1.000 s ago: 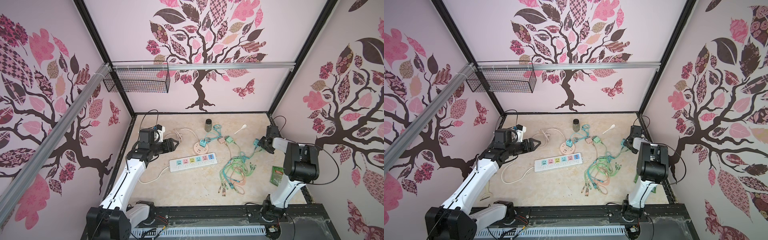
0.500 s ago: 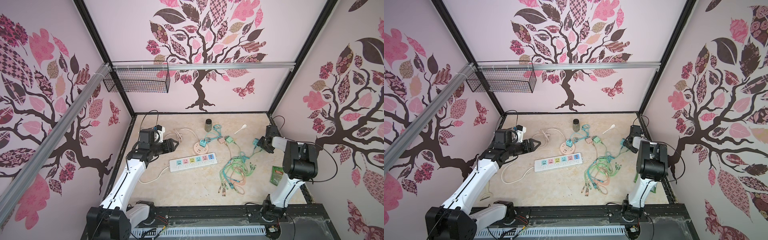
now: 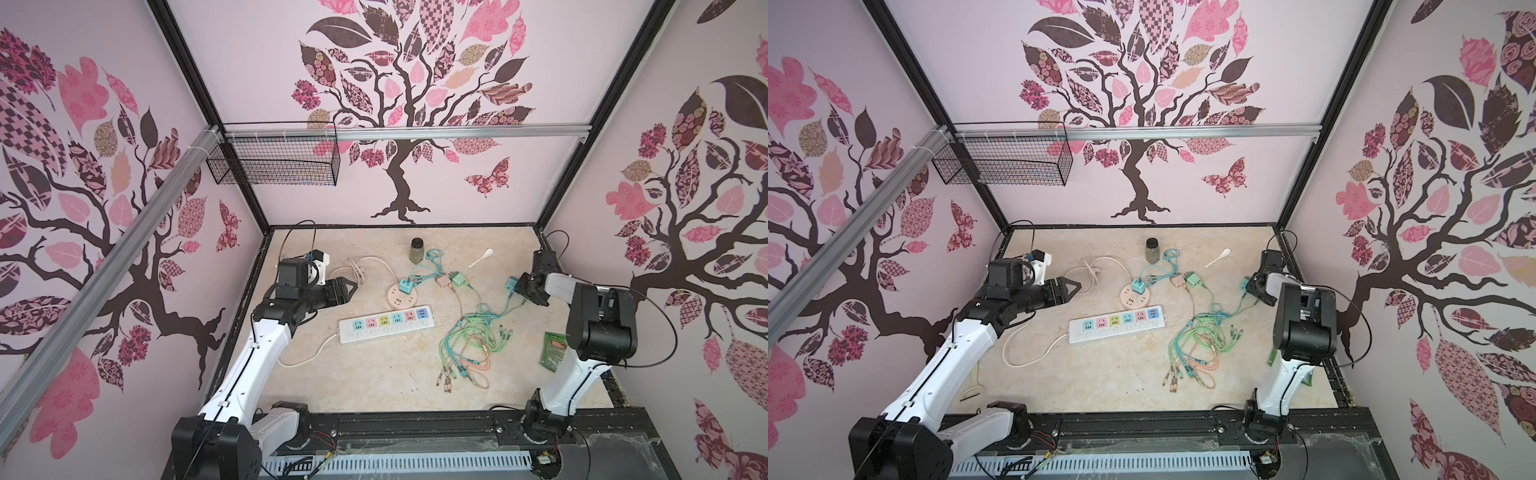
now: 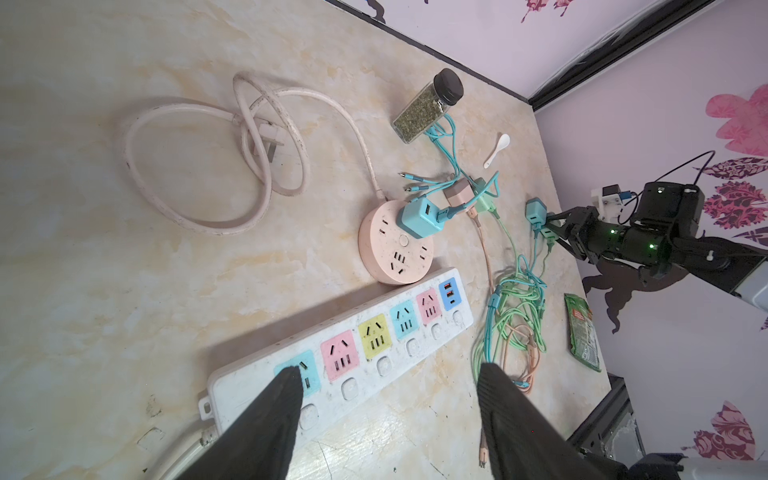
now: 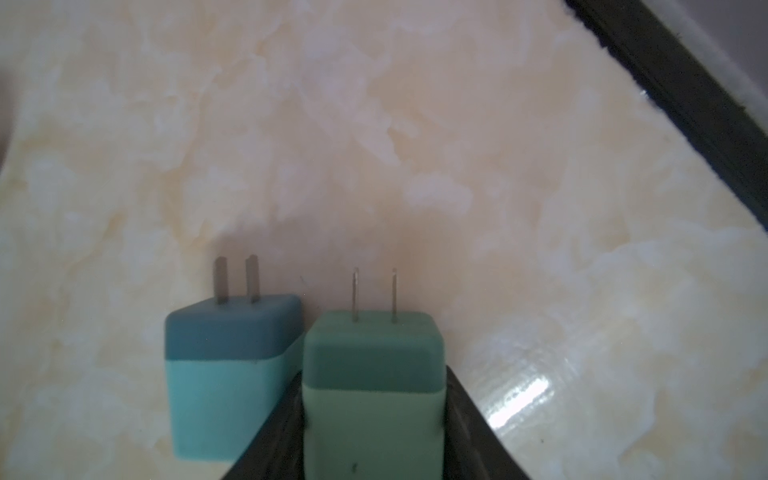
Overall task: Insert the plug
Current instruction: 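Close the right gripper on the mint green charger plug, then lift the mint green plug with the right gripper while the left gripper rises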
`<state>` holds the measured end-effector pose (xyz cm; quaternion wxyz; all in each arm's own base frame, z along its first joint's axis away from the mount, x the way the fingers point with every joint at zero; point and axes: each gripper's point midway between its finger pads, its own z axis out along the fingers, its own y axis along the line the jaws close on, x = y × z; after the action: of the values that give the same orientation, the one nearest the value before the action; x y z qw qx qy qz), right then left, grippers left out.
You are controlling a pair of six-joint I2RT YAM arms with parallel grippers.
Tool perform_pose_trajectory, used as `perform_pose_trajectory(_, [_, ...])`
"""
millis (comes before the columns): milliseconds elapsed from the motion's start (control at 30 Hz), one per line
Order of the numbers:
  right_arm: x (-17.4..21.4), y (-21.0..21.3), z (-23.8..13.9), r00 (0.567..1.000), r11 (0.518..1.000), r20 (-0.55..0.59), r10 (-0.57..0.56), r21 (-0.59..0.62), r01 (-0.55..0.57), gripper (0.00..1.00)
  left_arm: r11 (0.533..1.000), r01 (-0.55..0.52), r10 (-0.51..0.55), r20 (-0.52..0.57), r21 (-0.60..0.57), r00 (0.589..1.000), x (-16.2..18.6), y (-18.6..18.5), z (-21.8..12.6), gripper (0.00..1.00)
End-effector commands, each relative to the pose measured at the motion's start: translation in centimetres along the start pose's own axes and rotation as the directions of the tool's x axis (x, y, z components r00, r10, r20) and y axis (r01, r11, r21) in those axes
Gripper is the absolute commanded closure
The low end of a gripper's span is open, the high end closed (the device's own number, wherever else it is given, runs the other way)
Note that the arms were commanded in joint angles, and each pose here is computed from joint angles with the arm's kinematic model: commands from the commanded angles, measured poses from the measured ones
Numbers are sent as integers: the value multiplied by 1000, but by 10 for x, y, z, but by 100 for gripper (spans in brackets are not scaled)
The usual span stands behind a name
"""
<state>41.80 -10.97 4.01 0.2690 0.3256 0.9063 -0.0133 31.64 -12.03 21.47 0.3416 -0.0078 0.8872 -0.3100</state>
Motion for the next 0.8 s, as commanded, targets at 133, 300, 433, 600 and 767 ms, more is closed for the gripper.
perform_pose_trajectory(133, [-46,32,-91,984,989,177,-20,-142,45,64,999,-5,5,16,35,1000,-6,-8,-3,30])
perform_pose_trajectory(300, [-43,53,-132,971,975,226,-77,-186,120,65,998,-13,11,25,68,1000,-18,-18,-5,30])
perform_pose_trajectory(433, [-43,75,-168,953,953,276,-123,-235,191,65,996,-6,3,31,91,1000,-23,-24,-5,30])
perform_pose_trajectory(600, [-50,99,-216,930,902,355,-99,-363,235,66,991,-10,4,41,135,999,-30,-34,-6,30])
perform_pose_trajectory(767, [-58,119,-257,909,852,403,-108,-434,294,67,985,-19,10,56,174,998,-36,-43,-9,30])
